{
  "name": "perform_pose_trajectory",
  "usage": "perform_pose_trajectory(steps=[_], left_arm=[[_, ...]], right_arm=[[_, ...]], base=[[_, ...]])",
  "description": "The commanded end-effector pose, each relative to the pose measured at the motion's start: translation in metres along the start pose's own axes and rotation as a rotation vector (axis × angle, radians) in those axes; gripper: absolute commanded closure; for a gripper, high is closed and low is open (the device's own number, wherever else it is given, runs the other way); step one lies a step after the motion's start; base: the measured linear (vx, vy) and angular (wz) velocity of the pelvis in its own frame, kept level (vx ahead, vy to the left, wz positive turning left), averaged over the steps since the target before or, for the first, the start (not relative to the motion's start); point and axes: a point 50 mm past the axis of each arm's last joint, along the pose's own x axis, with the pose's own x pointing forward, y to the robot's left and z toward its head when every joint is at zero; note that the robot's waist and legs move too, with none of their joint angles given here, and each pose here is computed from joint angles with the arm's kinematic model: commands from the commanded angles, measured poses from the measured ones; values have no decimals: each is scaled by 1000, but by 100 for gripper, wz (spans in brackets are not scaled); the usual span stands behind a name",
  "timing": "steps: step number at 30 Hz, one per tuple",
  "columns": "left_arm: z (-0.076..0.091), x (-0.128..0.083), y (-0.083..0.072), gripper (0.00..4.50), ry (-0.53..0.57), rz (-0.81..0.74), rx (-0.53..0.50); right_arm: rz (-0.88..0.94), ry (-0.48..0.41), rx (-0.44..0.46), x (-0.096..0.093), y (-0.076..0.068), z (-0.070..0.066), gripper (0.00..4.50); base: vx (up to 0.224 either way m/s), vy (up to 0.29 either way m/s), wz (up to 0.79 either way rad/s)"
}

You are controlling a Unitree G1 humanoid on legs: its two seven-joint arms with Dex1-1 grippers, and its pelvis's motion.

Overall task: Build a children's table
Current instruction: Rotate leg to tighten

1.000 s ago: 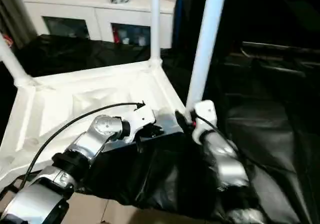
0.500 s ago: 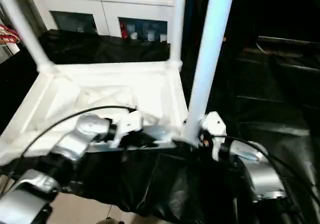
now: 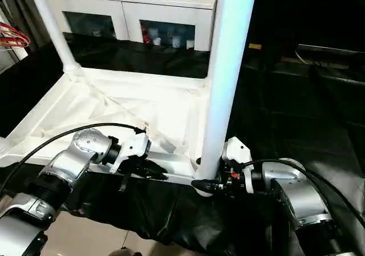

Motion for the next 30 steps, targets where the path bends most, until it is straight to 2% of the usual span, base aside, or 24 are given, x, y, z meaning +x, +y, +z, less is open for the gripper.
perform_pose_trajectory(steps=[1,6,10,12,15,22,24,27,30], left_arm=[[14,0,6,450,-38,17,51],[14,2,6,450,-44,17,42],[14,5,10,450,-45,72,31],[16,8,16,450,-51,145,19],[18,12,21,450,-51,210,13],[32,27,35,450,-77,356,-5],[40,38,40,450,-86,427,1],[43,45,39,450,-81,427,14],[47,56,37,450,-105,443,15]], right_arm=[[108,-9,20,12,12,-1,183],[117,-12,42,13,15,-4,200],[79,-56,64,16,15,-5,201],[5,-105,73,21,13,-4,201],[-100,-123,88,27,7,-5,201],[-410,-95,138,50,-11,-15,202],[-608,-87,186,62,-19,-20,202],[-687,-59,215,68,-22,-22,202],[-799,-72,275,75,-26,-22,202]], base=[[0,0,0],[0,0,0],[0,0,0],[0,0,0],[0,0,0],[0,0,0],[0,0,0],[0,0,0],[0,0,0]])
